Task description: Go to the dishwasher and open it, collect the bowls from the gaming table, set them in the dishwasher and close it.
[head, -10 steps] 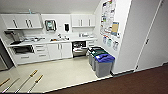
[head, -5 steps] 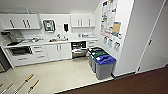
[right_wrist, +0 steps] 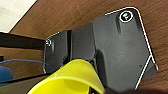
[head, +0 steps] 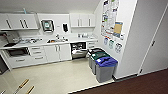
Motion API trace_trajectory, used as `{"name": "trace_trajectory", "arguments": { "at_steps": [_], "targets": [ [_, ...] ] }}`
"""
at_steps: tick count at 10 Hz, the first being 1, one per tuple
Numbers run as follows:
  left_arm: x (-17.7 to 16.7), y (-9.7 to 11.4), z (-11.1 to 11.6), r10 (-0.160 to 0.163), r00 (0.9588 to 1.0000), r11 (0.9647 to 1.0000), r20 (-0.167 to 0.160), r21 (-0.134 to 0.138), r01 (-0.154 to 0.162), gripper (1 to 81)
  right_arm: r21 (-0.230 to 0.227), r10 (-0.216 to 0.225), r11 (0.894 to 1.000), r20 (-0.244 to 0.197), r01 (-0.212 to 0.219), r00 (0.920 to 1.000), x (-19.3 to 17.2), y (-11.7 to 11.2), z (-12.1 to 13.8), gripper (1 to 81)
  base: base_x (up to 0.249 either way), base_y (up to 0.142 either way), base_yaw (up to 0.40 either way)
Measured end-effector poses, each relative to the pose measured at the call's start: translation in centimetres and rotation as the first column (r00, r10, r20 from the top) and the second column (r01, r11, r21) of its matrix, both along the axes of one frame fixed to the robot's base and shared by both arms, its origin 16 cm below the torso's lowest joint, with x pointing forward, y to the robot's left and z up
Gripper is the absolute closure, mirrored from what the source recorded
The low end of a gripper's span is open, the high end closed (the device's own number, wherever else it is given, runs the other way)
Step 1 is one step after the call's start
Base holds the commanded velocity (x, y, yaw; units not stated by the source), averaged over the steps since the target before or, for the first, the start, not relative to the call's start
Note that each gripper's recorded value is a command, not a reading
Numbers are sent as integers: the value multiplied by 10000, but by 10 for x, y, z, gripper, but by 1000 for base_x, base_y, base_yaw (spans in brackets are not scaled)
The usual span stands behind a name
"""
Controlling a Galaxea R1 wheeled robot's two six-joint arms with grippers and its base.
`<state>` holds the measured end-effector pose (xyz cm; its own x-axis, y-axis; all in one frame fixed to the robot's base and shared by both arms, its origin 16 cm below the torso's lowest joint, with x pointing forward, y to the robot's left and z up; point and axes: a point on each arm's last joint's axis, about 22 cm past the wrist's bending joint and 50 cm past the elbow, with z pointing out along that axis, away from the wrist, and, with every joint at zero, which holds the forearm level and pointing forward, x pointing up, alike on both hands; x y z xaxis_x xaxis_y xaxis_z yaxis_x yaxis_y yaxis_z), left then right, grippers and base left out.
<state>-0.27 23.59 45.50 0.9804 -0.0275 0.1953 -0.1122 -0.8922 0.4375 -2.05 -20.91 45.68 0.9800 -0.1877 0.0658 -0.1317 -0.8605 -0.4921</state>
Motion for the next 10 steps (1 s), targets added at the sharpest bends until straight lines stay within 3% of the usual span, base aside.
{"name": "trace_trajectory", "arguments": {
  "at_steps": [10],
  "targets": [
    [0,4,-1,20,10000,10000,-5,80,-20,811,-57,4,10000,-3,-4,10000,0,-3,-1,811,181,0,0]
  ]
}}
